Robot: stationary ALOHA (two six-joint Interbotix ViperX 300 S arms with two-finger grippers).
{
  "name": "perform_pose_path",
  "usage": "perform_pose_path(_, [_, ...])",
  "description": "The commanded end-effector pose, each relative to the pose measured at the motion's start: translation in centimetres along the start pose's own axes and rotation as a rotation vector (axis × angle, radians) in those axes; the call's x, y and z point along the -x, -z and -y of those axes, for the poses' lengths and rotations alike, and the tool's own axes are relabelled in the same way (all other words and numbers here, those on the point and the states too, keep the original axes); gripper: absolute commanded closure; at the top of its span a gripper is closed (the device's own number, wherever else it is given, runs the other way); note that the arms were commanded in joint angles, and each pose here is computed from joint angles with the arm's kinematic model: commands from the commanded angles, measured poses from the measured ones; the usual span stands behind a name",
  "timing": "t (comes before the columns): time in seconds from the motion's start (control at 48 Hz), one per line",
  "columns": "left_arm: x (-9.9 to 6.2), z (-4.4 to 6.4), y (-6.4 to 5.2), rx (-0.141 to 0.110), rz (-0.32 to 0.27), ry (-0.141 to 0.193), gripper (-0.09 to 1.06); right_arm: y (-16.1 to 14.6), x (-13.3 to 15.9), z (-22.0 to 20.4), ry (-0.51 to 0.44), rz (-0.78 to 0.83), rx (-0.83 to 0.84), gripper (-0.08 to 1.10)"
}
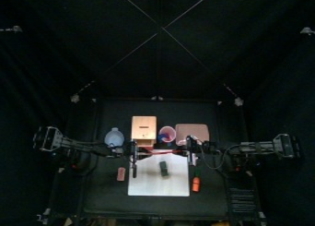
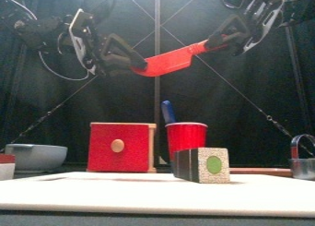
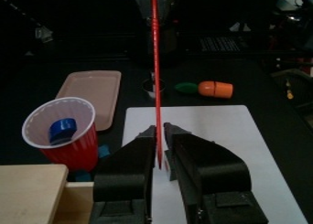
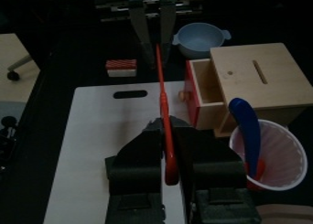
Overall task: Place sushi on board then cut the sushi with the knife then place the pieces on the plate
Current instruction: Cut the sushi into 4 pieces
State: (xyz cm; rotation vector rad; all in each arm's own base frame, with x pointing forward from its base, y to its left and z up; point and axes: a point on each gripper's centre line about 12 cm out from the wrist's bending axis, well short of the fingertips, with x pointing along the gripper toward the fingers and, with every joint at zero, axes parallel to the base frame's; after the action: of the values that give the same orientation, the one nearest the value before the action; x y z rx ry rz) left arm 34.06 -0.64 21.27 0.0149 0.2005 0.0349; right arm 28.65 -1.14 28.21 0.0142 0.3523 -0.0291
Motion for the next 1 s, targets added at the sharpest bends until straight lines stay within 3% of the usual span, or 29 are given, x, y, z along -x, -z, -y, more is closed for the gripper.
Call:
perform_pose_path(0.021, [0.0,0.1,-0.9,0.005,0.027,0.000,0.44,0.8,0.0,-0.1,-0.002,-0.011,0.016,0.66])
perform_pose_path(0.125, [-0.4,0.8,0.0,0.001,-0.005,0.021,0.44,3.1,-0.4,0.0,0.001,-0.076,0.024,0.66])
perform_pose_path(0.333, [-3.1,4.6,4.9,-0.029,-0.158,0.109,0.44,7.0,-1.3,0.1,0.001,-0.196,0.025,0.66])
perform_pose_path(0.479, [-4.9,6.2,6.3,-0.027,-0.196,0.129,0.44,8.4,-1.8,0.4,0.011,-0.247,0.025,0.66])
perform_pose_path(0.75, [-5.9,6.1,8.1,0.010,-0.247,0.094,0.44,10.9,-2.8,0.6,0.011,-0.341,0.061,0.66])
perform_pose_path(1.0, [-5.9,5.8,7.8,0.018,-0.243,0.086,0.44,12.0,-3.6,0.5,0.006,-0.372,0.075,0.66])
